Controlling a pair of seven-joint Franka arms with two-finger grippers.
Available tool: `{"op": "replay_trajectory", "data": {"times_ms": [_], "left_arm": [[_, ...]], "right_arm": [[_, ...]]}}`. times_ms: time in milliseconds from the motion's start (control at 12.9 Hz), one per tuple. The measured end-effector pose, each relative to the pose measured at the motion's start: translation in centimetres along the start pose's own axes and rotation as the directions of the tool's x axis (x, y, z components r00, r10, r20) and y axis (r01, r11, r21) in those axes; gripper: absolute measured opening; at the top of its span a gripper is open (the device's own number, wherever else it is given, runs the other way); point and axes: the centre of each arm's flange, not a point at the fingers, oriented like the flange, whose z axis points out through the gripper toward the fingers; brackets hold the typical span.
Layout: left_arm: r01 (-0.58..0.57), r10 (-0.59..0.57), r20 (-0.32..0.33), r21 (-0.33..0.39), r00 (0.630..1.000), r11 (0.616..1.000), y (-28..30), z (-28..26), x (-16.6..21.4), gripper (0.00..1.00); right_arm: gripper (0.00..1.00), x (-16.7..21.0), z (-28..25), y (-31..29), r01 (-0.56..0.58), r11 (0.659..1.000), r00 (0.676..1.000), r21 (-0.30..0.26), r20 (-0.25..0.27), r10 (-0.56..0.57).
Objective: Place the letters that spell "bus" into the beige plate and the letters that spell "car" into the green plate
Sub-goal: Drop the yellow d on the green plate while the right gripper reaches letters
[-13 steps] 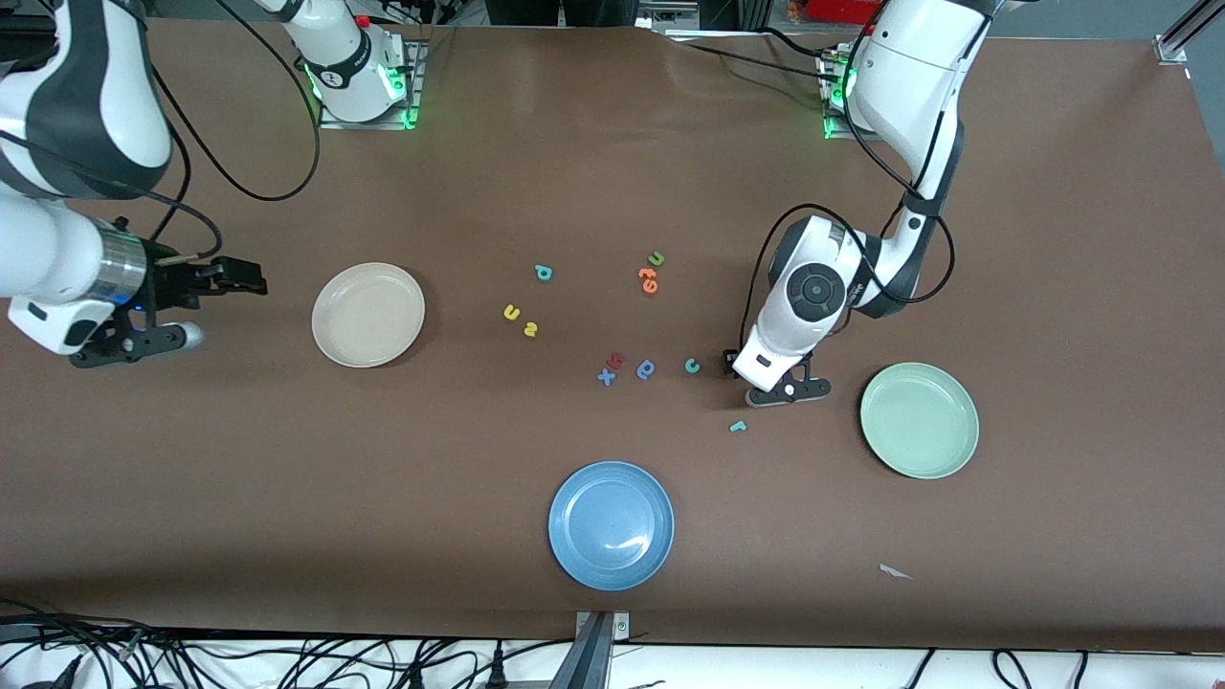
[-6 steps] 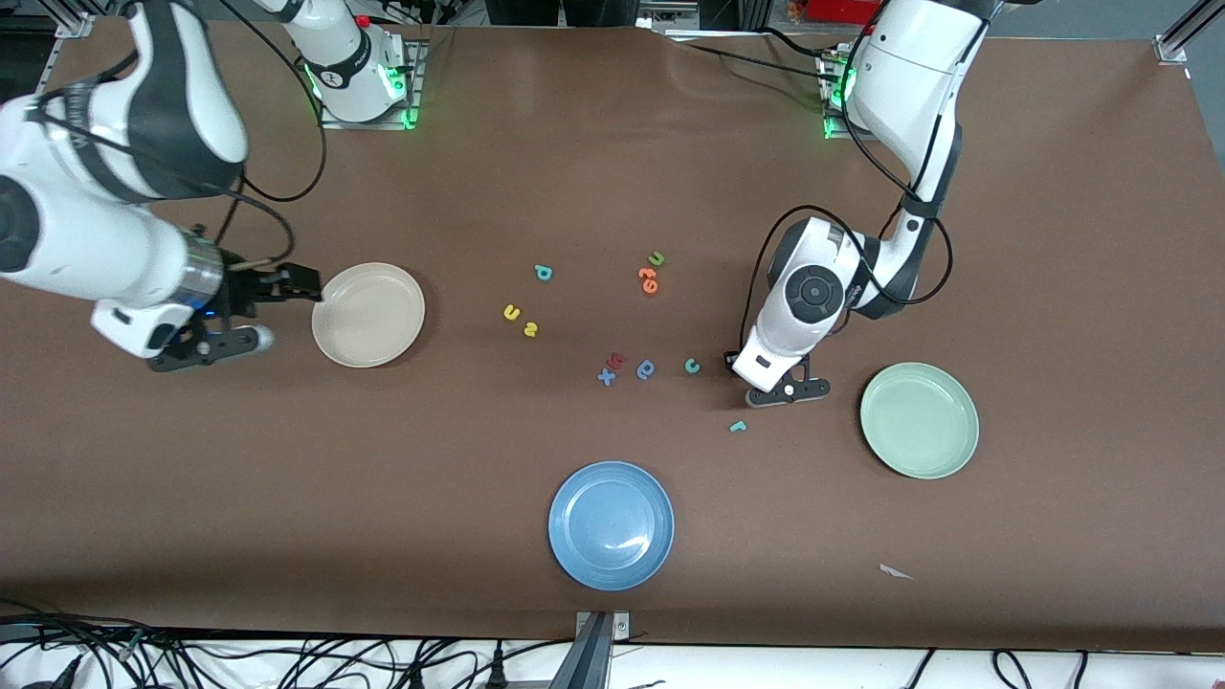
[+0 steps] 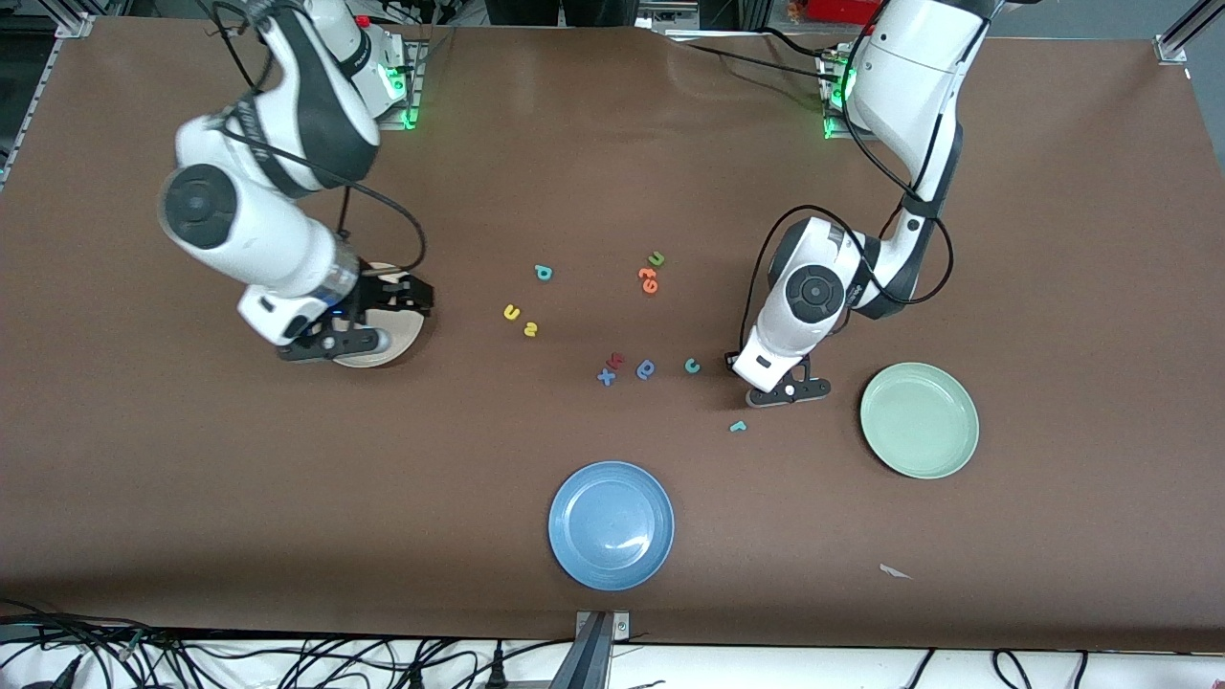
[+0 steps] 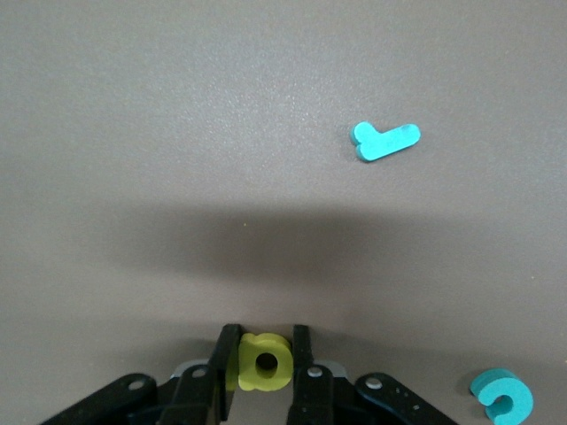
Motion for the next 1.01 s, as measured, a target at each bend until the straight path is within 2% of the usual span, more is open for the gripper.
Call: {"op": "replay_trajectory", "data": {"times_ms": [310, 465, 620, 853, 1008], "left_arm": [[-0.019, 0.019, 0.001, 0.008, 1.0, 1.0, -1.3, -0.7, 1.4, 0.28], [-0.069, 0.068, 0.032, 0.017, 0.997, 0.997, -3.8, -2.9, 4.2, 0.28], [-0.151, 0.15, 0.049, 0.013, 0.988, 0.988, -8.0, -5.5, 7.6, 0.28], [-0.311, 0.309, 0.052, 0.032, 0.95, 0.95, -15.6, -6.3, 10.9, 0.28], [-0.406, 0.401, 0.068, 0.102, 0.913, 0.908, -19.5, -6.3, 12.0, 0.28]], "right_arm": [[1.0, -3.0, 6.6, -1.8, 0.011, 1.0, 1.0, -0.024, 0.001, -0.011], [1.0, -3.6, 8.4, -2.7, 0.002, 0.999, 1.0, -0.041, 0.006, -0.002], [1.0, -4.0, 10.4, -4.5, -0.012, 0.998, 1.0, -0.056, -0.011, 0.012], [1.0, -5.0, 14.4, -6.3, -0.028, 0.999, 0.999, -0.038, -0.041, 0.027], [1.0, -5.5, 16.7, -6.9, -0.023, 1.0, 0.999, -0.016, -0.042, 0.022]]}}
